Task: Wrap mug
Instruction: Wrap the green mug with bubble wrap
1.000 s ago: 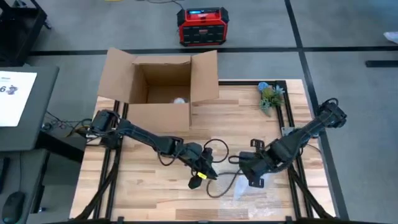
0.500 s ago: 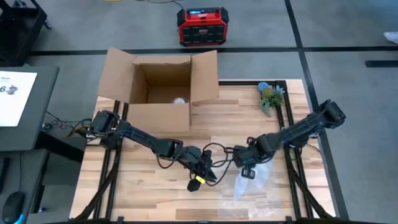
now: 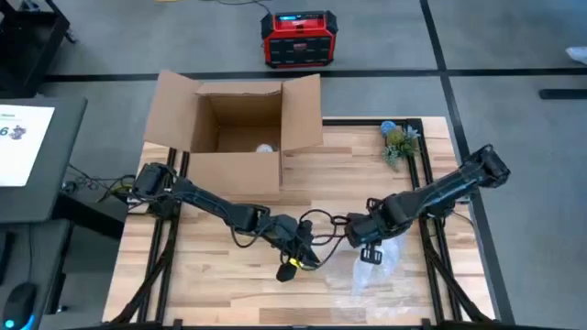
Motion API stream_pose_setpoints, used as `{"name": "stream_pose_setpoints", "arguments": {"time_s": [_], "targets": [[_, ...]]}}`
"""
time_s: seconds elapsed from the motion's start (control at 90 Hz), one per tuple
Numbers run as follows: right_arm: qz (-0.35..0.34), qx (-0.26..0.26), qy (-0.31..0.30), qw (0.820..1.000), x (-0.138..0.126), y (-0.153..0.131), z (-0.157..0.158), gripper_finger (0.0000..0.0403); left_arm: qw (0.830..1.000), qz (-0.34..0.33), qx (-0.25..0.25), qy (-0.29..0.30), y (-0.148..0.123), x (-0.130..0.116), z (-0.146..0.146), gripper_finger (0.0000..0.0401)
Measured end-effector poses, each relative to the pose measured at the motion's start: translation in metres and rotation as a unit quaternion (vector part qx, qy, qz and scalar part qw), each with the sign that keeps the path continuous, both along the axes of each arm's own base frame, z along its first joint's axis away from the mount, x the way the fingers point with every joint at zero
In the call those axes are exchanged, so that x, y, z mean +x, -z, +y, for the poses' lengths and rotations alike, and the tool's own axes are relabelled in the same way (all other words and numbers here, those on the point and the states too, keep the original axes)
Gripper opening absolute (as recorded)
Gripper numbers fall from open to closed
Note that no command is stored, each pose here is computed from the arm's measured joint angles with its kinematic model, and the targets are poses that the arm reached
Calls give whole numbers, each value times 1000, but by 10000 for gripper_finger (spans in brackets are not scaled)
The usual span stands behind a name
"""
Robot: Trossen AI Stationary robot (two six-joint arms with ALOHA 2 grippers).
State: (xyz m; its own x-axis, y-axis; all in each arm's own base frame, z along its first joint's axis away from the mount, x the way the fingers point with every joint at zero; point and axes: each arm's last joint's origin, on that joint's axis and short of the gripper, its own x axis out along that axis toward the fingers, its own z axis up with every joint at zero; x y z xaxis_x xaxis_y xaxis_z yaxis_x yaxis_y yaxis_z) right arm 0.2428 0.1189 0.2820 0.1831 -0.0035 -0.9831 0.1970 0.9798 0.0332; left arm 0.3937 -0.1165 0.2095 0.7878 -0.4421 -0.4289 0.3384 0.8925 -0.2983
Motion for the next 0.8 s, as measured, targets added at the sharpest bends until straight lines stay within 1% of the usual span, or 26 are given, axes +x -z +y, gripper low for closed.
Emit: {"name": "stream_pose_setpoints", "arguments": {"time_s": [0.078, 0.2, 0.3, 0.389, 0.478, 0.556, 0.678, 0.8], "targets": [[-29, -22, -11, 999, -7, -21, 14, 0, 1000, 0, 0, 0, 0, 0, 0, 38], [-89, -21, -48, 995, -18, -41, 43, 0, 1000, -1, 1, -1, 0, 0, 0, 38], [-124, 7, -83, 989, -31, -45, 70, 0, 1000, -2, 2, -4, 0, 0, 0, 38], [-145, 42, -91, 984, -42, -44, 94, 0, 1000, -2, 2, -6, 0, 0, 0, 38], [-151, 81, -74, 982, -54, -35, 117, 0, 1000, -5, 2, -6, -1, 0, 0, 38], [-139, 103, -39, 984, -65, -21, 132, 0, 1000, -10, 3, -10, -1, 1, 0, 38], [-110, 110, 37, 987, -84, 15, 147, 0, 1000, -16, 6, -20, -2, 2, 1, 38], [-78, 99, 120, 985, -103, 54, 147, 0, 1000, -17, 7, -23, -2, 2, 0, 38]]}}
